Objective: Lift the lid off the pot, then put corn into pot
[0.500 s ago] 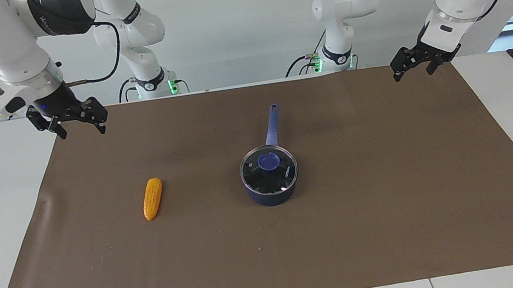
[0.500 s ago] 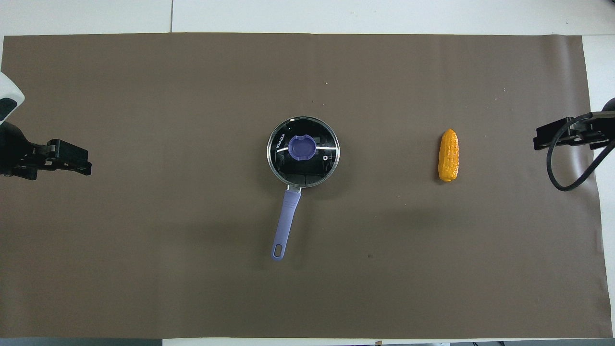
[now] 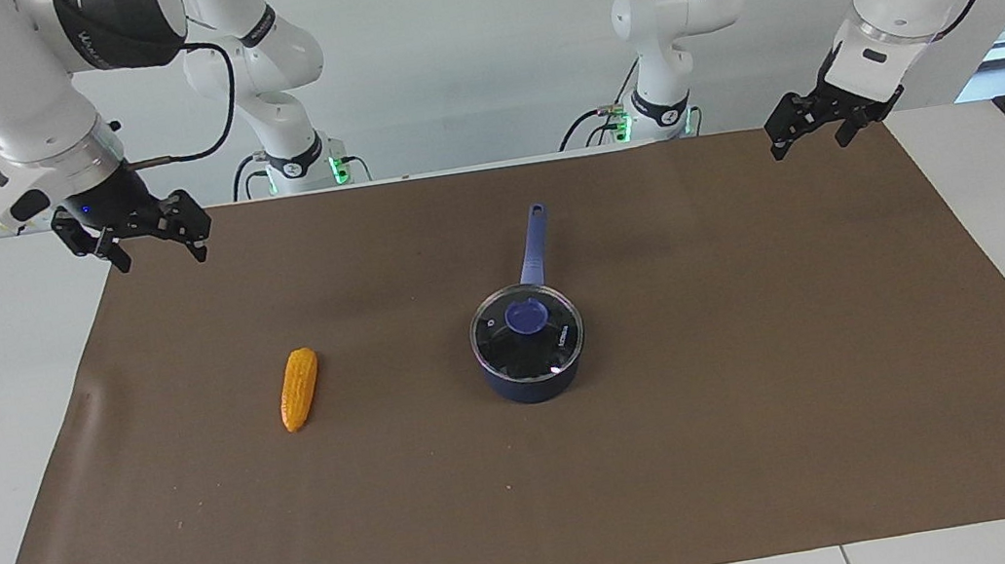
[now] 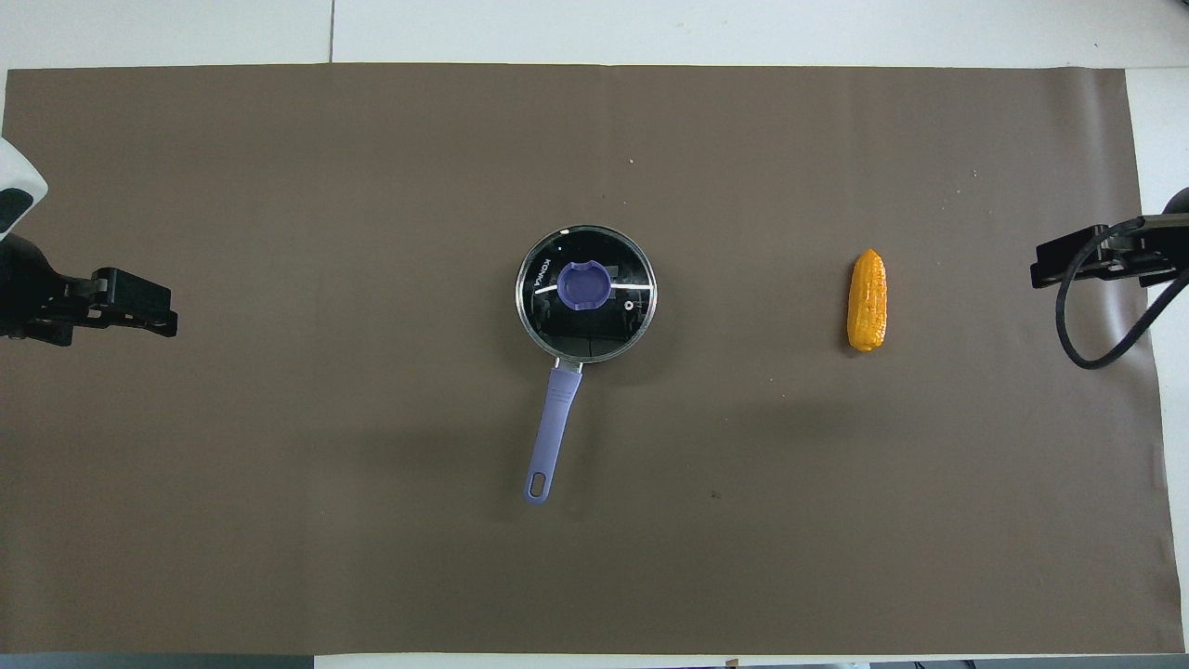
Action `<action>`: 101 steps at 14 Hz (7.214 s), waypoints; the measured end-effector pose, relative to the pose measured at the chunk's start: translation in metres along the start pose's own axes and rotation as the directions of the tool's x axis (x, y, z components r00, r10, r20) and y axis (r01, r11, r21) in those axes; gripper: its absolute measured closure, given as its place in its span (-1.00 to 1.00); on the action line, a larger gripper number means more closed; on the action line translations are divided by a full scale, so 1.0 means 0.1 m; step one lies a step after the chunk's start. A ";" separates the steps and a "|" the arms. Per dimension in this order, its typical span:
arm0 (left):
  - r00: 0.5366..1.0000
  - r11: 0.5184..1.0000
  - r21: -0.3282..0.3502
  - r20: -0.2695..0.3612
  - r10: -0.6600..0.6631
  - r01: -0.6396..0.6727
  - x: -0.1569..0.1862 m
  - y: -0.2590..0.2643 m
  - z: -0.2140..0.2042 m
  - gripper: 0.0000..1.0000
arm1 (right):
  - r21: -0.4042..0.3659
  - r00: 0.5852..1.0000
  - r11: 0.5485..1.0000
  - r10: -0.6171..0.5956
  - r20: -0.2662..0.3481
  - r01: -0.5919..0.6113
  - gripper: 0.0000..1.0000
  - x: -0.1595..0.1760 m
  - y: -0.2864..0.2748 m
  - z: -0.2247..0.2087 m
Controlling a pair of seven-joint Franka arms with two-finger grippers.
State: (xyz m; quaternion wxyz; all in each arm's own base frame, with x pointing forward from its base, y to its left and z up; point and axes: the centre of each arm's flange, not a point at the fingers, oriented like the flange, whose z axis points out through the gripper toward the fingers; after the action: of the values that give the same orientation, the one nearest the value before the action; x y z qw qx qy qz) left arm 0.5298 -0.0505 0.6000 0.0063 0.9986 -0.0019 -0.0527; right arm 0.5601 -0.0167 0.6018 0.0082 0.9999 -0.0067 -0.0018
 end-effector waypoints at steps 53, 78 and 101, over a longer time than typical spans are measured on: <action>0.989 0.989 -0.039 -0.042 0.140 -0.142 0.57 3.89 1.89 -0.35 | -0.003 0.986 0.987 -0.159 0.055 0.159 0.22 0.31 -1.12 2.19; 0.998 0.997 -0.037 -0.015 0.066 -0.067 0.96 -0.80 2.25 -0.35 | 0.045 0.999 0.999 -0.004 -0.043 0.006 0.22 0.20 -4.21 2.17; 0.994 0.995 -0.030 -0.057 0.095 -0.096 0.87 -1.00 2.53 -0.35 | 0.076 0.996 0.997 -0.001 -0.089 0.008 -0.23 0.20 -4.21 2.57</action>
State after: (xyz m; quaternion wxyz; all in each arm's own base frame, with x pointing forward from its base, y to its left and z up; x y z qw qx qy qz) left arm 0.5900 0.0456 0.3381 0.0252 0.9982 -0.0486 -0.0246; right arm 0.5848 0.3998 0.3381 -0.0298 0.9986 -0.0042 0.0430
